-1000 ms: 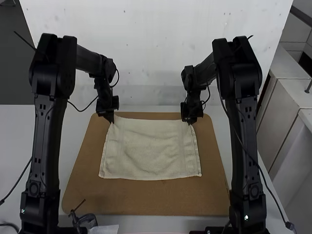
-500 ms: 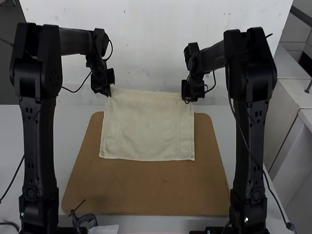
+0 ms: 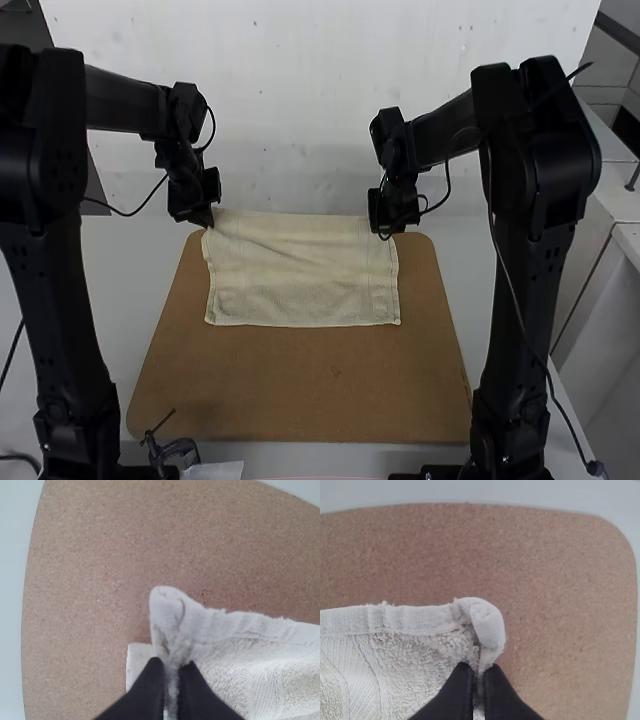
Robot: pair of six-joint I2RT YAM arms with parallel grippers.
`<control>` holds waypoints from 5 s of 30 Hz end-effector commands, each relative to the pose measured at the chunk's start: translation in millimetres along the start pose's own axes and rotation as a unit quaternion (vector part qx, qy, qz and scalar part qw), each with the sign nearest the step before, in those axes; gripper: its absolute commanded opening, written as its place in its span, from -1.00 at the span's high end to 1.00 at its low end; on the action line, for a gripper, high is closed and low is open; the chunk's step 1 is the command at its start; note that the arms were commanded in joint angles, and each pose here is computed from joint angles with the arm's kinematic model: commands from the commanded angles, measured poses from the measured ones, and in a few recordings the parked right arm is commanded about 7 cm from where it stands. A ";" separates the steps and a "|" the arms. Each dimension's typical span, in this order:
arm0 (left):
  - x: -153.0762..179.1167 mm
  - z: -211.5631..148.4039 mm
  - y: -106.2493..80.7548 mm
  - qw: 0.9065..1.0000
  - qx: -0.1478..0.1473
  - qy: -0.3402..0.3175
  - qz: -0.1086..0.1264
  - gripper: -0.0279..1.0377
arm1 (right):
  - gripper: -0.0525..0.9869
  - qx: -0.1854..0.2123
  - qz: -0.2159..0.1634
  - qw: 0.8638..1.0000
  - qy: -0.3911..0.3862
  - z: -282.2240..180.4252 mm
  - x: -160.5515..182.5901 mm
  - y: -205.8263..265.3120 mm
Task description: Fold the towel.
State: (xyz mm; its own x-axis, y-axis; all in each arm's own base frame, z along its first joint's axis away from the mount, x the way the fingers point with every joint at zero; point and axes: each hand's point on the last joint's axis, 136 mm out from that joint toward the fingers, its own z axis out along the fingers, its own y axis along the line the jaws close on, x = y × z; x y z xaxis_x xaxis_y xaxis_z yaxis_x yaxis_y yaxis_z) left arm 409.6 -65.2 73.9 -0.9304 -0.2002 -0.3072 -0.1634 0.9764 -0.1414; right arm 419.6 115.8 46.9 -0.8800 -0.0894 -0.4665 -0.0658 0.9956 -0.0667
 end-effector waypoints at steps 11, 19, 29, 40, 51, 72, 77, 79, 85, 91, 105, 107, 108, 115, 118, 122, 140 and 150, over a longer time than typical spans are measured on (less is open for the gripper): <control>52.6 -25.2 9.9 0.999 -0.006 -0.033 0.033 0.91 | 0.87 0.012 -0.010 1.000 -0.011 -37.1 41.3 -5.4; 96.7 -23.6 15.5 0.999 -0.006 -0.015 0.049 0.91 | 0.87 0.014 -0.018 1.000 0.005 -43.8 72.0 -11.6; 123.7 -26.0 15.0 0.998 0.004 -0.019 0.067 0.91 | 0.87 0.014 -0.018 1.000 0.016 -45.1 94.0 -10.5; 125.7 -13.8 18.7 0.997 0.003 -0.035 0.065 0.91 | 0.87 0.025 -0.016 1.000 0.004 -42.1 100.5 -15.6; 83.5 6.1 22.1 0.997 -0.008 -0.062 0.048 0.91 | 0.87 0.035 -0.001 0.999 0.001 -21.3 81.4 -22.3; 66.6 50.6 19.1 0.999 -0.019 -0.032 0.040 0.91 | 0.87 0.043 0.003 0.999 0.028 26.1 74.2 -14.7; 70.2 59.1 20.7 0.999 -0.022 -0.023 0.041 0.91 | 0.87 0.046 0.000 0.998 0.041 34.7 79.8 -14.3; 72.1 61.0 21.8 0.999 -0.023 -0.019 0.040 0.91 | 0.87 0.047 -0.002 0.998 0.044 37.0 82.1 -13.8; 69.8 61.5 20.5 0.999 -0.017 -0.017 0.037 0.66 | 0.36 0.044 0.012 0.998 0.038 39.4 78.0 -14.6; 70.9 44.1 26.3 0.999 0.020 0.033 0.001 -0.73 | -0.66 -0.011 0.054 0.998 0.026 17.7 66.7 -5.7; 52.5 -24.2 43.0 0.999 0.032 -0.040 -0.011 -0.86 | -0.66 -0.044 0.134 0.984 0.113 11.2 99.3 -1.3; 54.3 -25.7 43.4 0.999 0.032 -0.042 -0.008 -0.86 | -0.66 -0.039 0.141 0.982 0.123 17.8 103.3 -3.7; 55.3 -26.5 43.6 0.999 0.032 -0.043 -0.007 -0.86 | -0.66 -0.037 0.141 0.981 0.126 20.2 105.3 -4.5; 59.6 -24.7 45.6 0.999 0.030 -0.040 0.001 -0.86 | -0.63 -0.025 0.133 0.978 0.159 42.8 124.8 -1.9; 59.1 -24.7 46.0 0.999 0.030 -0.041 0.001 -0.86 | -0.28 -0.022 0.132 0.977 0.167 46.9 129.4 -1.5; 59.0 -24.7 46.5 0.999 0.030 -0.041 0.001 -0.86 | 0.35 -0.019 0.131 0.977 0.168 48.6 130.3 -0.8; 62.6 -28.8 56.8 0.999 0.025 -0.045 -0.006 -0.86 | 0.87 -0.013 0.158 0.977 0.144 27.7 114.9 -32.1; 65.0 -42.1 54.6 0.998 0.030 -0.062 -0.001 -0.86 | 0.87 0.012 0.194 0.974 0.117 7.8 110.0 -111.5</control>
State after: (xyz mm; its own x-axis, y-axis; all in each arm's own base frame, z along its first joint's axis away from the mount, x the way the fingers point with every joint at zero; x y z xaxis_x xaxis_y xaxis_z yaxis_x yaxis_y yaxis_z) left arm 327.3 -21.9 75.2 -0.8928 -0.2249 -0.3902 -0.1604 0.9684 -0.1912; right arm 330.3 24.0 -16.7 -0.9309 0.3073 -0.1978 0.2969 0.9515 0.0806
